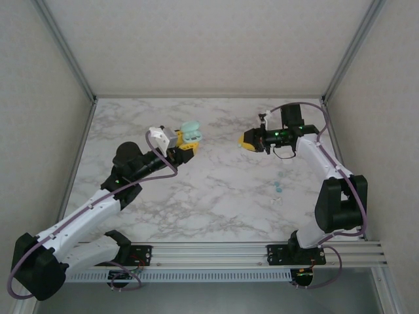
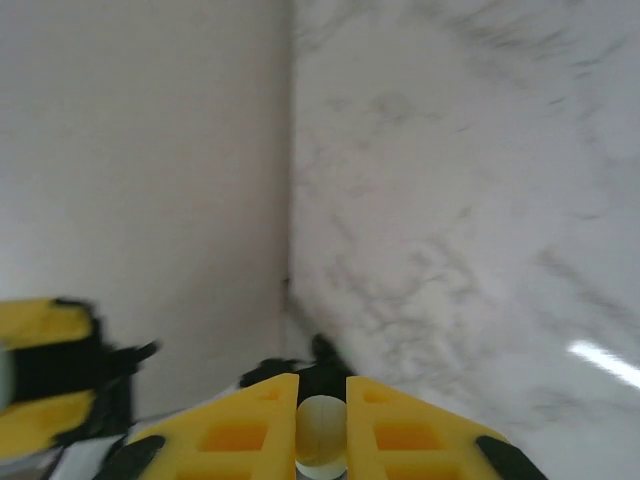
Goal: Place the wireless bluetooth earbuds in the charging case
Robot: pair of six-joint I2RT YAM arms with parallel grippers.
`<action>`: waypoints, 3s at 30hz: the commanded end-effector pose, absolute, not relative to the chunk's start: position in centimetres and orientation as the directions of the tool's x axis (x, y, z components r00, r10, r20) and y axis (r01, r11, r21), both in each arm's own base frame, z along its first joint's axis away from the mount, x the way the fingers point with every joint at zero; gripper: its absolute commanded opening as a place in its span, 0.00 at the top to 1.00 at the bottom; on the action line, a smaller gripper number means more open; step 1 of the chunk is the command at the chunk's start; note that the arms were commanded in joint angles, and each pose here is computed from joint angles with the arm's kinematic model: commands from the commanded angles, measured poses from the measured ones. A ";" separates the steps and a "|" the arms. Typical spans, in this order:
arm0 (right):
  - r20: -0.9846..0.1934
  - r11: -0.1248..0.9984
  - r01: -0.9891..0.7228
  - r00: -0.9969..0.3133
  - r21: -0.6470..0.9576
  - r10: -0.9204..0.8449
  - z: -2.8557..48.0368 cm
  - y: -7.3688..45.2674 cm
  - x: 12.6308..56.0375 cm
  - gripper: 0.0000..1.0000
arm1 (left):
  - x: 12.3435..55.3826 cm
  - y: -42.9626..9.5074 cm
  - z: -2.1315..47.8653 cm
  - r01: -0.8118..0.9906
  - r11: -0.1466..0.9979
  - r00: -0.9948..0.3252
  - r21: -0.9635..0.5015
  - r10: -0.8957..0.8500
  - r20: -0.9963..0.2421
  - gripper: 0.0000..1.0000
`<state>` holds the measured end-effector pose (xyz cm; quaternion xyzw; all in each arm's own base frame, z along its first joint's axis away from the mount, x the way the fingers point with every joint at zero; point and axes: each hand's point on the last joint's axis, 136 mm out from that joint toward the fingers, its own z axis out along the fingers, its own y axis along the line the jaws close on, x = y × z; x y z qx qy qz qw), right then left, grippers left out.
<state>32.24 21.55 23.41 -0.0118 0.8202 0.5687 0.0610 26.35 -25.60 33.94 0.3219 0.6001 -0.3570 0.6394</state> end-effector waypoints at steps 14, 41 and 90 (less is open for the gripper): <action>-0.118 0.106 -0.137 -0.978 0.985 -0.175 34.0 26.7 27.9 0.84 | 27.0 -26.2 32.9 0.887 0.461 0.029 0.013 -0.027 -0.999 0.76; -0.543 0.232 -0.536 -0.839 0.812 -0.035 38.6 34.3 26.1 0.84 | 26.8 -27.8 33.3 0.893 0.444 0.095 0.079 -0.016 -0.995 0.76; -0.512 0.459 -0.463 -0.859 0.758 -0.021 33.2 35.1 27.5 0.76 | 27.6 -28.0 34.7 0.881 0.471 0.099 0.053 -0.074 -0.992 0.75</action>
